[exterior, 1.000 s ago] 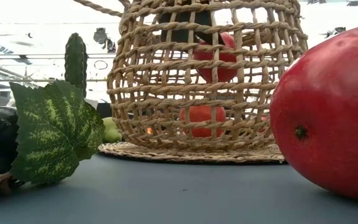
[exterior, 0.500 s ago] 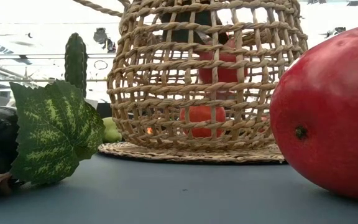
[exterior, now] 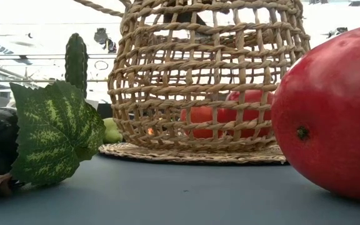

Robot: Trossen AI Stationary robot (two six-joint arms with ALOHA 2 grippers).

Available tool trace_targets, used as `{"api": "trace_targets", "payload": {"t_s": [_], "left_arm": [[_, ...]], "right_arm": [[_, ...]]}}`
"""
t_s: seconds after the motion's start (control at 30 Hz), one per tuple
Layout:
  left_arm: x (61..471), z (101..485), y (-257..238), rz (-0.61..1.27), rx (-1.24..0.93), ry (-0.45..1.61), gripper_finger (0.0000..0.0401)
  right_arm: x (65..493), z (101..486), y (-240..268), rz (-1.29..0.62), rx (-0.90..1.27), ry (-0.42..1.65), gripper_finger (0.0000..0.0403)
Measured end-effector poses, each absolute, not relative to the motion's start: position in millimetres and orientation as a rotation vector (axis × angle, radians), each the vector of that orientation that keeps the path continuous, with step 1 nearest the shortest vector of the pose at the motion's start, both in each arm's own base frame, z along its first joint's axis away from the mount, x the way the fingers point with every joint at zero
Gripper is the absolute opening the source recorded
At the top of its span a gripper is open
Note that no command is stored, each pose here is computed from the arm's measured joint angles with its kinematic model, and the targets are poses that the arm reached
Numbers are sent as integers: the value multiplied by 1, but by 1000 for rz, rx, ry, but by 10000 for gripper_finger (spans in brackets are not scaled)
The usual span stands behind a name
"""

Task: Build produce basket
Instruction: Put the middle red apple into the brown basket

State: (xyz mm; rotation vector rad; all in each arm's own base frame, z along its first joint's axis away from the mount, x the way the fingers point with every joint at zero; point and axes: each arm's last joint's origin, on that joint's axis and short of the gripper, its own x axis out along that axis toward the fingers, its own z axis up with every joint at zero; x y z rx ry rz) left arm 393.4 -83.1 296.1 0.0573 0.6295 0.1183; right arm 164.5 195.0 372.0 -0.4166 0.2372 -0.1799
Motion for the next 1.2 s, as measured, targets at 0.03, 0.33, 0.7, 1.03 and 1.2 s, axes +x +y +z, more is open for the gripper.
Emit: {"api": "trace_targets", "payload": {"t_s": [0.03, 0.33, 0.7, 1.03, 1.2], "left_arm": [[389, 303, -86, 121, 65, 609, 385], [349, 345, -111, 228, 158, 509, 385], [302, 370, -134, 312, 127, 469, 359], [286, 372, -152, 321, 177, 451, 291], [285, 372, -155, 314, 172, 447, 273]], "right_arm": [[164, 372, 195, -180, -417, 237, 171], [165, 373, 195, -182, -393, 231, 171], [161, 372, 213, -127, -282, 191, 171], [175, 364, 262, -46, -195, 186, 172], [184, 346, 284, 20, -131, 236, 172]]}}
